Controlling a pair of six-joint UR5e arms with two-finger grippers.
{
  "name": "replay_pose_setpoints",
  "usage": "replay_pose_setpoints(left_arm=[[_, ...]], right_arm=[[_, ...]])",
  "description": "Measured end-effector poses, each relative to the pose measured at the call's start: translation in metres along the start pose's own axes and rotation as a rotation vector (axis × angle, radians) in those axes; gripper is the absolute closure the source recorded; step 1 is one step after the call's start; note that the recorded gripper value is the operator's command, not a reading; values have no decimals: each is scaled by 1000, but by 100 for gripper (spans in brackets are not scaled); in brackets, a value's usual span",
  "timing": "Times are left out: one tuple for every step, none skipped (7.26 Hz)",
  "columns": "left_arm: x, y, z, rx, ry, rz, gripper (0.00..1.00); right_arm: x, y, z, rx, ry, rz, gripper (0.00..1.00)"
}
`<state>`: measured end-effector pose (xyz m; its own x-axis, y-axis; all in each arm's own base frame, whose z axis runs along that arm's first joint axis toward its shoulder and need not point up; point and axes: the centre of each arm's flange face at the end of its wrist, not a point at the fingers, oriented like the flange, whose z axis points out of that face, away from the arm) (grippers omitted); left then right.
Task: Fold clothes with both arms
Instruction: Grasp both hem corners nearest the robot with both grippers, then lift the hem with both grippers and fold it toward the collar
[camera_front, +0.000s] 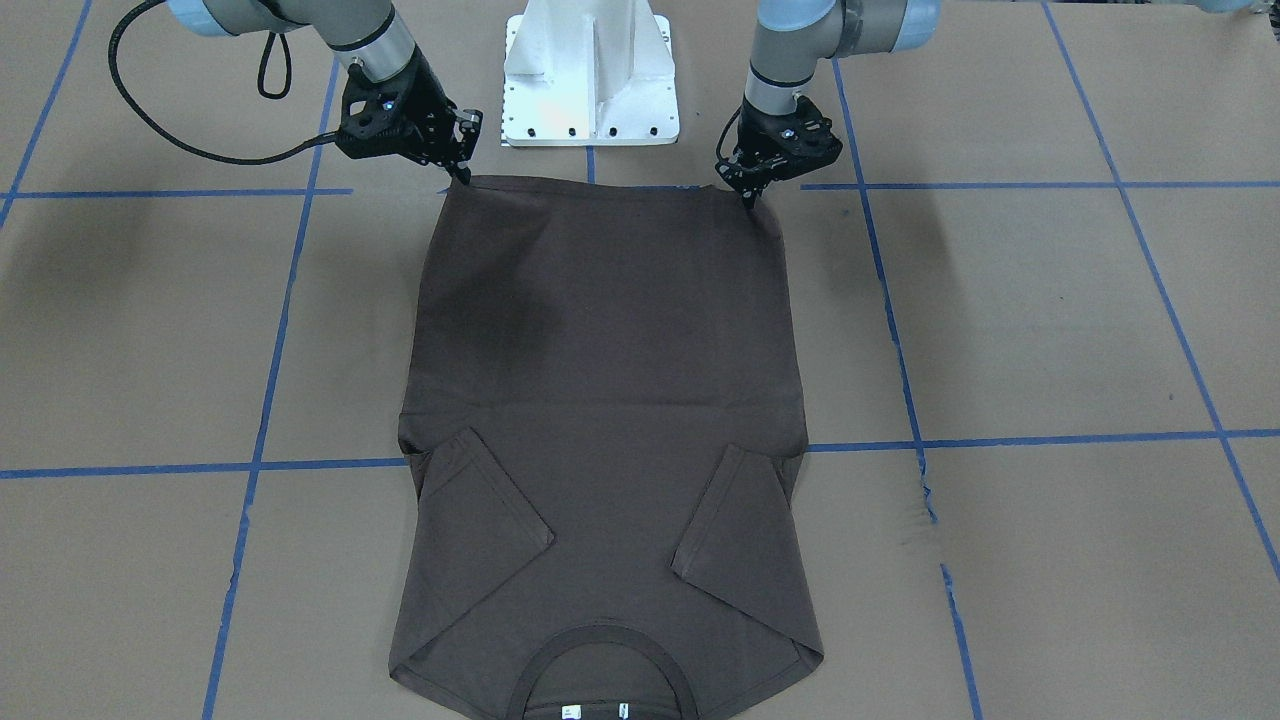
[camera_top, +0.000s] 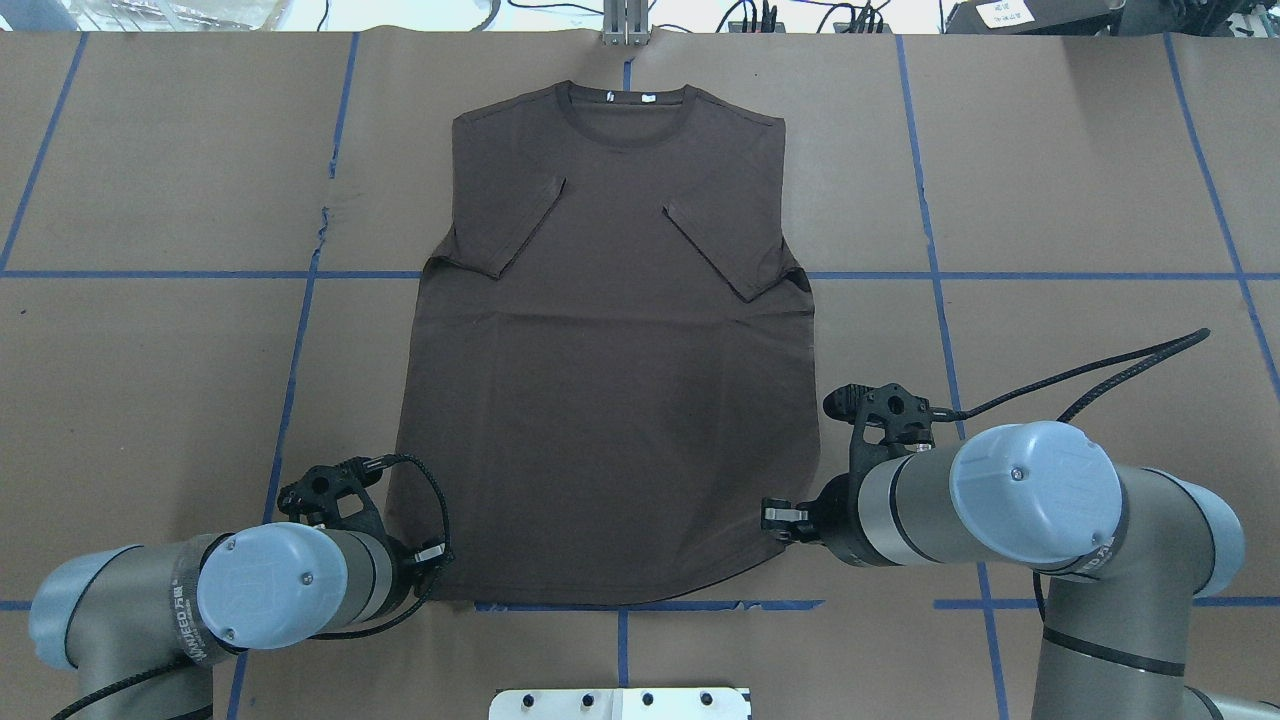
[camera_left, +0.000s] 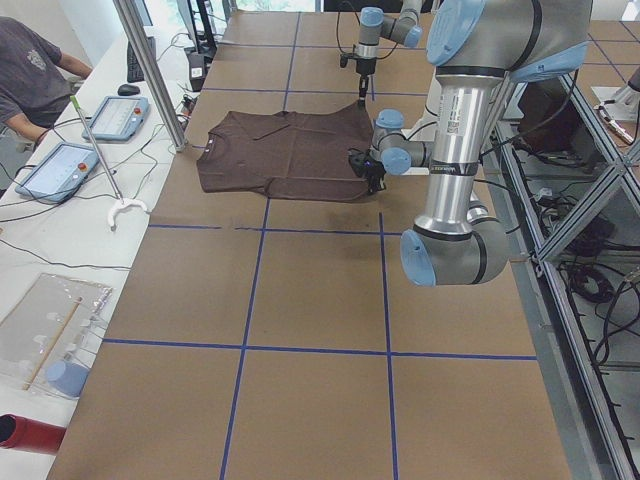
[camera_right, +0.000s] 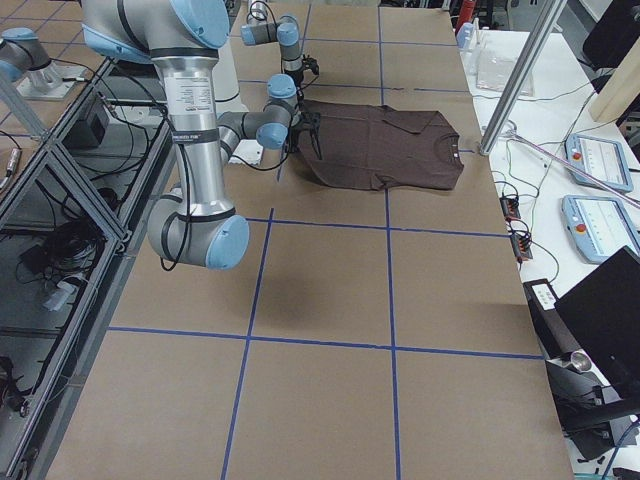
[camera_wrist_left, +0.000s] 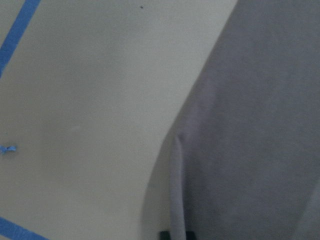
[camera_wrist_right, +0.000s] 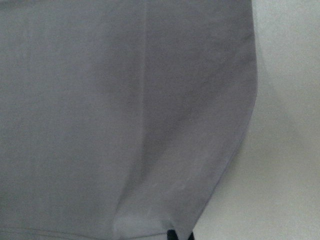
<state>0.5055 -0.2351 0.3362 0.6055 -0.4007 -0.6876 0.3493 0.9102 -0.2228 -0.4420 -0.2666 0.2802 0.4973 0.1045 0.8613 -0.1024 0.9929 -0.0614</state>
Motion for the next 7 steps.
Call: replay_pose_setpoints(left_arm=[[3, 0, -7, -3, 14, -1, 100], [6, 0, -25, -9, 44, -1, 100], [4, -2, -50, -15, 77, -2, 100], [0, -3, -76, -19, 94, -2, 100], [-3, 0, -98, -24, 94, 3, 100], [-6, 12, -115, -42, 90, 18, 100], [-9, 31, -130, -77, 96, 45, 100]], right_arm=[[0, 0, 0, -1, 0, -3, 100], [1, -1, -2, -5, -2, -5, 100], [2, -2, -7, -11, -6, -4, 100], [5, 0, -15, -29, -15, -4, 100], [8, 5, -25, -67, -24, -3, 100], [15, 11, -34, -116, -27, -2, 100], [25, 22, -47, -179, -28, -2, 100]])
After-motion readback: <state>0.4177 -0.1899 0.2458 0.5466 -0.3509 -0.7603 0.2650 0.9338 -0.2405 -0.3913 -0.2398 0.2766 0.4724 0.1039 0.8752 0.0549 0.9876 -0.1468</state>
